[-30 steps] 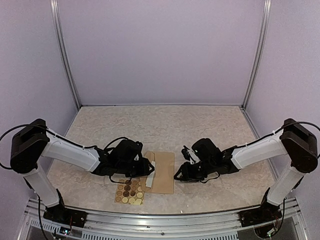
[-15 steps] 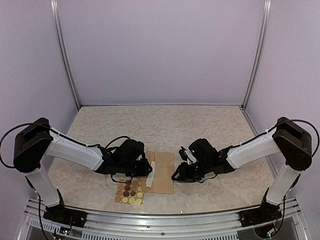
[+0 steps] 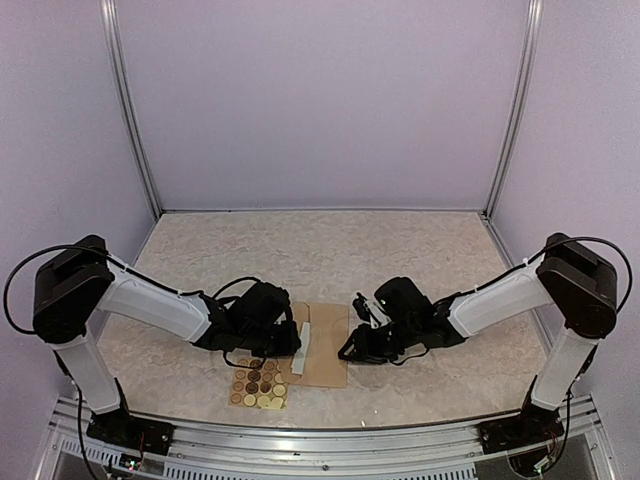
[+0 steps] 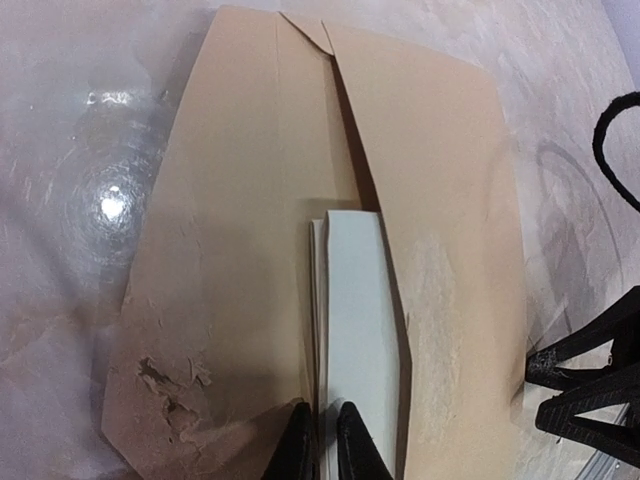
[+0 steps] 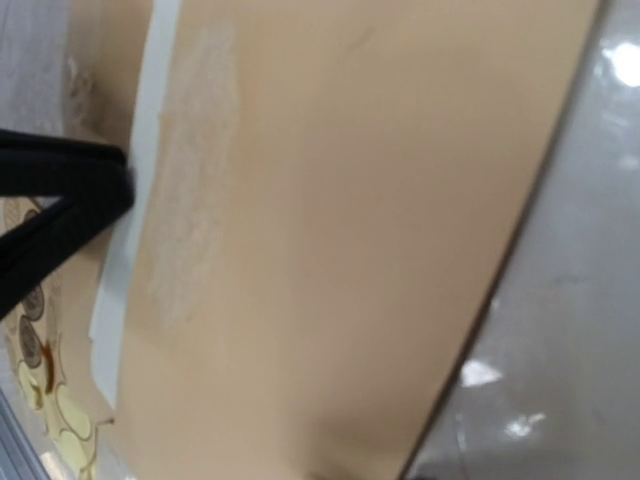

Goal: Place the letter into the envelope and seal it

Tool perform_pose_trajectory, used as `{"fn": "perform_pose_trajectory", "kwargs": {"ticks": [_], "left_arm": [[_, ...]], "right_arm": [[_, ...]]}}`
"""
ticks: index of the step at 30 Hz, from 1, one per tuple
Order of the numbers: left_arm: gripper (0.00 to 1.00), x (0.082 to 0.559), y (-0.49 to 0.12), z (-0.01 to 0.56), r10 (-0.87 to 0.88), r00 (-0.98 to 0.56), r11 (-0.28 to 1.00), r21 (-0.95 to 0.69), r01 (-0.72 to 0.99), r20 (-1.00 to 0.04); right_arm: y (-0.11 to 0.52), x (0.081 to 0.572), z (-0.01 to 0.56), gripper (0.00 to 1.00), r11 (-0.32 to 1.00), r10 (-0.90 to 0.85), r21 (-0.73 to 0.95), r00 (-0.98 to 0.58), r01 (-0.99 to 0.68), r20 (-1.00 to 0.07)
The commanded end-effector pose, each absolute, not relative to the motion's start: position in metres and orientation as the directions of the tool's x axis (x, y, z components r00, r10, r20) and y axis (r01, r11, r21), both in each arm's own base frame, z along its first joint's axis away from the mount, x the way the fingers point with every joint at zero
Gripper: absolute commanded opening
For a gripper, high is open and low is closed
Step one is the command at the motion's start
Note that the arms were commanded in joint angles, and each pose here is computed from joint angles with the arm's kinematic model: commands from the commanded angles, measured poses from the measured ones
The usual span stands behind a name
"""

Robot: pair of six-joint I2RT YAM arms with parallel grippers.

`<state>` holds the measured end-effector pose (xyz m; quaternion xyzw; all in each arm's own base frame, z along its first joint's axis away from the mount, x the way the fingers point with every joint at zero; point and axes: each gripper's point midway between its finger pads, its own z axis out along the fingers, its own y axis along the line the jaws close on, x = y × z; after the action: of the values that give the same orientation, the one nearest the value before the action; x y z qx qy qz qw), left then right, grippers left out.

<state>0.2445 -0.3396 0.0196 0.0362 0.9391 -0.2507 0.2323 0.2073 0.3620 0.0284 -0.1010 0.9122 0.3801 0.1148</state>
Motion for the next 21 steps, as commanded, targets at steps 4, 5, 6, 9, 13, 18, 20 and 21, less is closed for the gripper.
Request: {"fn": "perform_pose_trajectory", "kwargs": {"ticks": [4,5,6,9,13,18,20,21], "left_arm": [[0.0,0.24,-0.349,0.015,-0.043,-0.904,0.857,-0.481,0.185,-0.425],[0.0,0.24,-0.35,0.013,-0.043,-0.906,0.857,-0.482,0.182,-0.42],[0.0,0.239,-0.35,0.012,-0.044,-0.909,0.855,-0.486,0.18,-0.414],[0.0,0.237,-0.353,0.01,-0.045,-0.913,0.849,-0.497,0.179,-0.405],[0.0,0.236,-0.354,0.01,-0.048,-0.916,0.844,-0.506,0.176,-0.398],[0.0,0.235,-0.358,0.011,-0.052,-0.915,0.838,-0.515,0.178,-0.4],[0.0,0.232,-0.361,0.01,-0.041,-0.922,0.831,-0.525,0.183,-0.386],[0.0,0.231,-0.361,0.009,-0.039,-0.923,0.831,-0.526,0.184,-0.384]], "right_arm": [[0.357,0.206,0.014,0.3,0.715,-0.098,0.656,-0.963,-0.244,-0.252],[0.357,0.206,0.014,0.3,0.714,-0.099,0.656,-0.963,-0.243,-0.25],[0.357,0.206,0.013,0.3,0.714,-0.098,0.657,-0.964,-0.242,-0.248],[0.358,0.206,0.013,0.3,0.712,-0.096,0.66,-0.964,-0.24,-0.247],[0.358,0.206,0.012,0.3,0.713,-0.095,0.659,-0.964,-0.239,-0.247],[0.358,0.206,0.011,0.3,0.715,-0.093,0.659,-0.965,-0.235,-0.244],[0.358,0.206,0.01,0.3,0.714,-0.094,0.659,-0.966,-0.235,-0.243],[0.358,0.206,0.01,0.3,0.714,-0.094,0.66,-0.966,-0.234,-0.241]]}}
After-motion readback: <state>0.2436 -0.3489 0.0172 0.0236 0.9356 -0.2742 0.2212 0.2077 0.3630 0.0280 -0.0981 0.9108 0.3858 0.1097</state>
